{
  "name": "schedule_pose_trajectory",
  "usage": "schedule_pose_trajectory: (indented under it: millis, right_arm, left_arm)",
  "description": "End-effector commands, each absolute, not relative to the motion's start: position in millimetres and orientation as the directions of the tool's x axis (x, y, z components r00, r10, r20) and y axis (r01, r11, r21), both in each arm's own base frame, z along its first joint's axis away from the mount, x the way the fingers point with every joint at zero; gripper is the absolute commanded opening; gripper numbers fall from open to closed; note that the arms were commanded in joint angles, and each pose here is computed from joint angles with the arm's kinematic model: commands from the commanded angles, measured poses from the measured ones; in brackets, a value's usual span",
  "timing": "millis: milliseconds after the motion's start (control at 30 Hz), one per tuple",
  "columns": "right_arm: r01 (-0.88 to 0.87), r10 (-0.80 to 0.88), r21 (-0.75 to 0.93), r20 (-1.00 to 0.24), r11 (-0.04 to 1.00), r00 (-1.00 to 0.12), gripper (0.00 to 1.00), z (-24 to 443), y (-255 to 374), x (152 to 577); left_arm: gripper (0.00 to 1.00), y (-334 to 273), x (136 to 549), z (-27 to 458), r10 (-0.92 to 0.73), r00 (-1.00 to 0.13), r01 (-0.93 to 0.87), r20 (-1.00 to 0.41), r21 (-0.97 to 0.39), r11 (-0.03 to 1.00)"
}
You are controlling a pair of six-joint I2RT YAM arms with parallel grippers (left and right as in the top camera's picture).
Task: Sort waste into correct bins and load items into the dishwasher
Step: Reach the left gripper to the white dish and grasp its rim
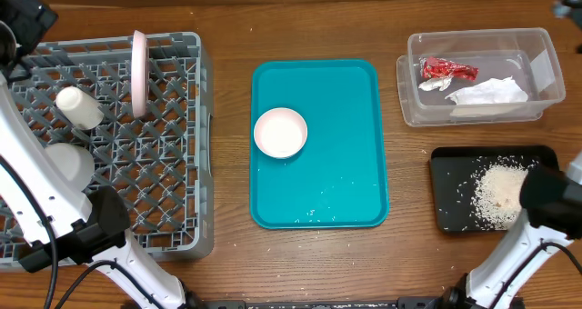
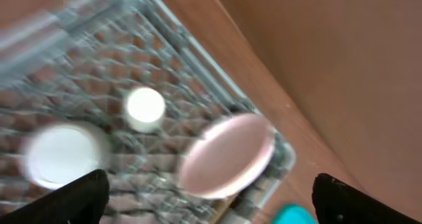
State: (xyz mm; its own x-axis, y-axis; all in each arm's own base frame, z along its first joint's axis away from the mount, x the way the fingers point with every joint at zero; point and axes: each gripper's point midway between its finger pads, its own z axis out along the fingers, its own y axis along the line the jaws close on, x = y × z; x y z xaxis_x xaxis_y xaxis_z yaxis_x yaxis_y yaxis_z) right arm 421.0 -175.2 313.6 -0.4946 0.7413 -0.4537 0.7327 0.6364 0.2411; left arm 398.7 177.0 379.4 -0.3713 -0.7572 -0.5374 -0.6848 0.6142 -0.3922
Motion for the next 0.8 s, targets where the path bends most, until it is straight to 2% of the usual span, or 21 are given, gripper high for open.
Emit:
schedule_pose_trajectory:
  millis: [0,67,133,267,333,467,600,633,700,767]
  right_arm:
    - [0.743,0.745,0.254,-0.488,0.619,-0.454,1.0,328,-190,411]
    - [0.754,0.753,0.253,-0.488,0.606,-0.442,1.0,328,-197,408]
    - [0.759,0.757,0.253,-0.488,0.6,-0.435,1.0,328,-201,406]
    - [0.76,0.757,0.253,-0.488,0.599,-0.434,1.0,328,-202,406]
    - [0.76,0.757,0.253,-0.489,0.598,-0.433,1.0,328,-202,406]
    - [0.76,0.757,0.253,-0.489,0.599,-0.434,1.0,328,-202,406]
    - [0.76,0.757,0.253,-0.489,0.599,-0.434,1.0,328,-202,406]
    - [0.76,0.757,0.253,-0.489,0.599,-0.434,1.0,328,-202,406]
    - [0.76,0.757,0.253,-0.489,0.599,-0.434,1.0,328,-202,406]
    - [0.76,0.757,0.253,-0.489,0.599,-0.434,1.0,328,-202,406]
  left_arm:
    - [1.0,109,410,385,-0.819,-0.49,-0.523,-0.299,-0.651,0.55]
    - [1.0,75,413,391,-0.75,-0.603,-0.399,-0.271,-0.712,0.578]
    - [1.0,46,415,397,-0.641,-0.697,-0.255,-0.323,-0.723,0.642]
    - [1.0,-27,417,395,-0.4,-0.817,-0.014,-0.415,-0.68,0.733]
    - [1.0,-58,416,384,-0.328,-0.853,0.015,-0.406,-0.648,0.761]
    - [0.95,-127,406,332,-0.162,-0.926,0.022,-0.34,-0.477,0.879]
    - [0.81,-169,392,270,-0.053,-0.963,0.003,-0.262,-0.209,0.978]
    - [0.76,-180,386,246,-0.015,-0.971,0.009,-0.238,-0.101,0.995]
    - [0.69,-194,380,219,0.019,-0.979,0.018,-0.202,0.002,1.0]
    - [0.69,-210,374,192,0.035,-0.986,0.026,-0.161,0.058,0.998]
